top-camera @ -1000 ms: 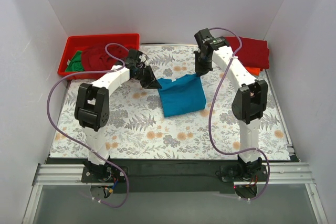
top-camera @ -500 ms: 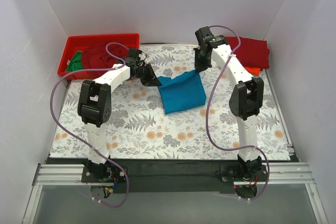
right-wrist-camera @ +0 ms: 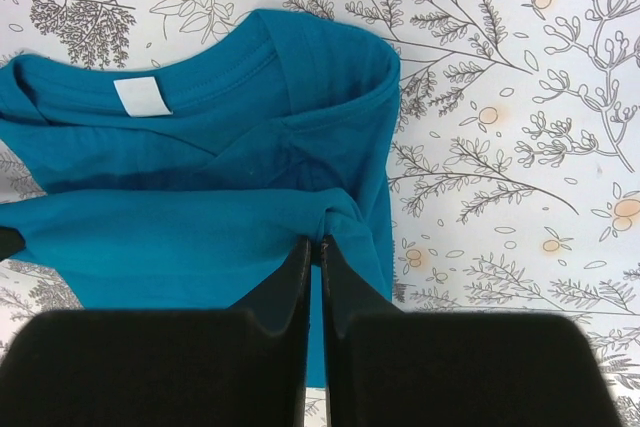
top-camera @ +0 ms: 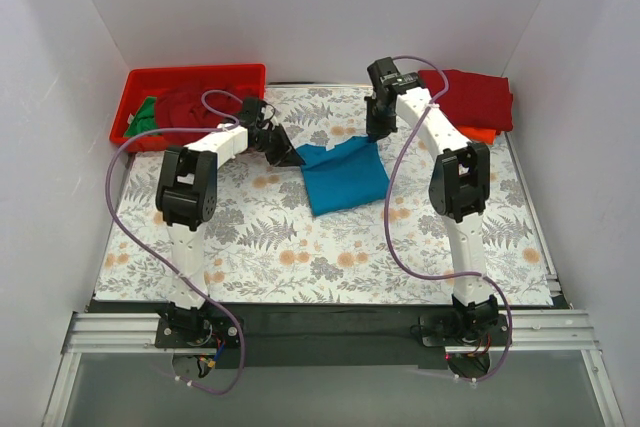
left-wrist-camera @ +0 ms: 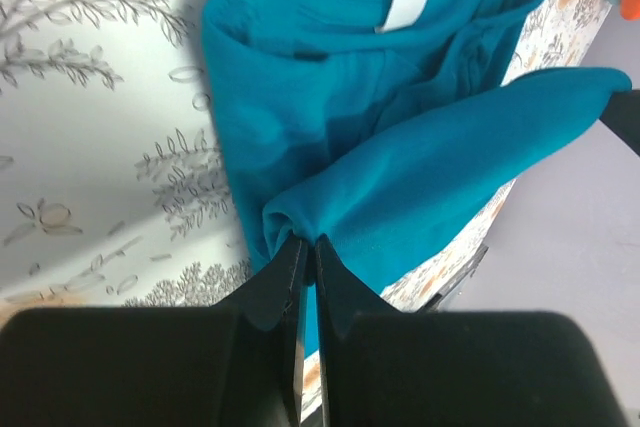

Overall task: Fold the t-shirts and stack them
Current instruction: Fold the tshirt

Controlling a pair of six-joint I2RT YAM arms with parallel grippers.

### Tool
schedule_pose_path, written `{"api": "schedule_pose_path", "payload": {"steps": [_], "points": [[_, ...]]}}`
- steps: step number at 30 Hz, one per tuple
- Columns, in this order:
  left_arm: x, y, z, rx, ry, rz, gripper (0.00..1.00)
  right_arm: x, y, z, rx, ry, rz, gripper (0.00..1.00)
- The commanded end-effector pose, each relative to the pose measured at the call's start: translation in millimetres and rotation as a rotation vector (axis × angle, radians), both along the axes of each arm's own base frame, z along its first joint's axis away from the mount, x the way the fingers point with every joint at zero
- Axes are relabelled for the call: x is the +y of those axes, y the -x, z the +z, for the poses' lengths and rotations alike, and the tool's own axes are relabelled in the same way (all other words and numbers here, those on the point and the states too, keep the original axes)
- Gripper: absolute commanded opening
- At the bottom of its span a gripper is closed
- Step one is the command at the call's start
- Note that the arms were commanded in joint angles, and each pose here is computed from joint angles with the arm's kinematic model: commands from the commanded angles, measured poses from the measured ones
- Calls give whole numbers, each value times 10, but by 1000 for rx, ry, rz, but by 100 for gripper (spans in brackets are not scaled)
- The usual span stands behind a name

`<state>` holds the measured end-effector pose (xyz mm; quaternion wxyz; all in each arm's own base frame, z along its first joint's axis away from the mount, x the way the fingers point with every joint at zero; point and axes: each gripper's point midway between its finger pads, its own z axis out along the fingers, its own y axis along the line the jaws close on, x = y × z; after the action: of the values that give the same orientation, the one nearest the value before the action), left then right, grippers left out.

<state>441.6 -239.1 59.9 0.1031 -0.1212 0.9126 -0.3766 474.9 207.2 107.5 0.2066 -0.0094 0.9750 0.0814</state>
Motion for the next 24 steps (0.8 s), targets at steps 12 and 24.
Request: {"api": "schedule_pose_path", "payload": {"steps": [12,24], "points": [[159,-908,701,-208,68,130,83,155,-504,593,-197,-190,29,76],[233,-325,605,-172,26,73,81,83,-86,680,-178,-258,203,80]]}}
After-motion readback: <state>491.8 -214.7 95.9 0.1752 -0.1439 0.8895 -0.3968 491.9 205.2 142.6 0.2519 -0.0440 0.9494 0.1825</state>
